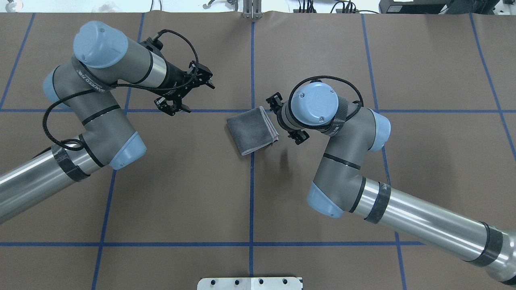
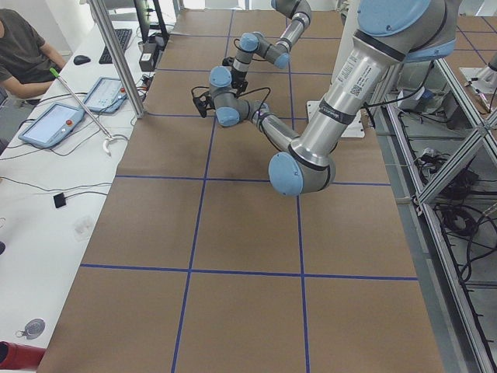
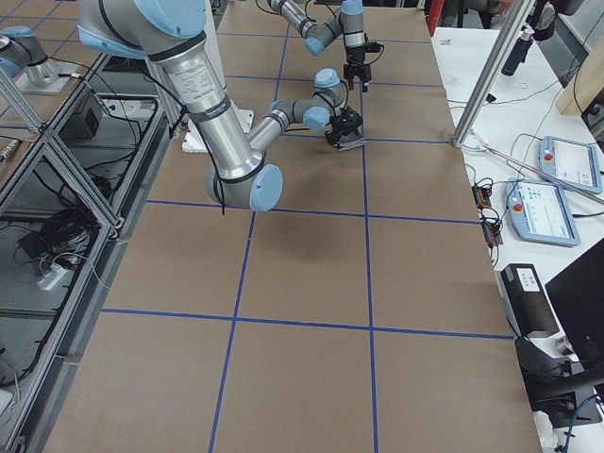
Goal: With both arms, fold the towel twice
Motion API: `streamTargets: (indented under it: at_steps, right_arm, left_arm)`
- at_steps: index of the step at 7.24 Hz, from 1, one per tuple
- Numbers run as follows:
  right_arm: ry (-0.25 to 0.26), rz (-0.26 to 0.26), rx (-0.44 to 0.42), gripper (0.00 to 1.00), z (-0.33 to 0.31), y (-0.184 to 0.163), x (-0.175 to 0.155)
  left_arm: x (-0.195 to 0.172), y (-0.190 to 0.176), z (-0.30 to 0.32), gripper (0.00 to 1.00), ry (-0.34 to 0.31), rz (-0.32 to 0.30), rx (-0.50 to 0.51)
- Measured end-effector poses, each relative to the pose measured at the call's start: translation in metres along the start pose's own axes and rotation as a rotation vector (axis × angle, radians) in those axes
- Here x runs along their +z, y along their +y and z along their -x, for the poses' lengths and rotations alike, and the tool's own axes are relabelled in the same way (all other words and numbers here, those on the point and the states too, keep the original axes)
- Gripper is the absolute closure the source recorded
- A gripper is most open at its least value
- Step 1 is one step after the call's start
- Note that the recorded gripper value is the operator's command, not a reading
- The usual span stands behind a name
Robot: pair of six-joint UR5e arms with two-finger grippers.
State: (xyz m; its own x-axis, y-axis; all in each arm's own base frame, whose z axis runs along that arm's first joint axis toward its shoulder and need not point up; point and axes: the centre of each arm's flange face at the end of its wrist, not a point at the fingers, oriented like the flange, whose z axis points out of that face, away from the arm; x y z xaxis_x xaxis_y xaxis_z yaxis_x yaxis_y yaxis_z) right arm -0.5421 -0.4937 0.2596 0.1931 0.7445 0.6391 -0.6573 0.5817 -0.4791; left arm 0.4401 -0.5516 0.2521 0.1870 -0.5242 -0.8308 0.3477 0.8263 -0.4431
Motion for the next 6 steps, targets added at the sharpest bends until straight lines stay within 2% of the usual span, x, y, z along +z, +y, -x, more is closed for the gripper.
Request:
streamTargets:
  at_steps: [2, 3, 4, 6]
  right_arm:
    - [0.038, 0.015, -0.112, 0.00, -0.004, -0.049, -0.002]
    - [0.055, 0.030, -0.174, 0.00, -0.007, -0.080, -0.006]
    - [0.067, 0.059, -0.237, 0.00, -0.009, -0.119, -0.018]
    - [0.080, 0.123, -0.361, 0.00, -0.027, -0.210, -0.051]
  left_arm:
    - [-0.022, -0.027, 0.004, 0.01, 0.008, -0.022, 0.030]
    - [-0.037, -0.047, 0.022, 0.00, -0.008, -0.034, 0.096]
    - [-0.052, -0.067, 0.050, 0.00, -0.045, -0.050, 0.198]
    - [-0.097, -0.112, 0.122, 0.00, -0.201, -0.085, 0.474]
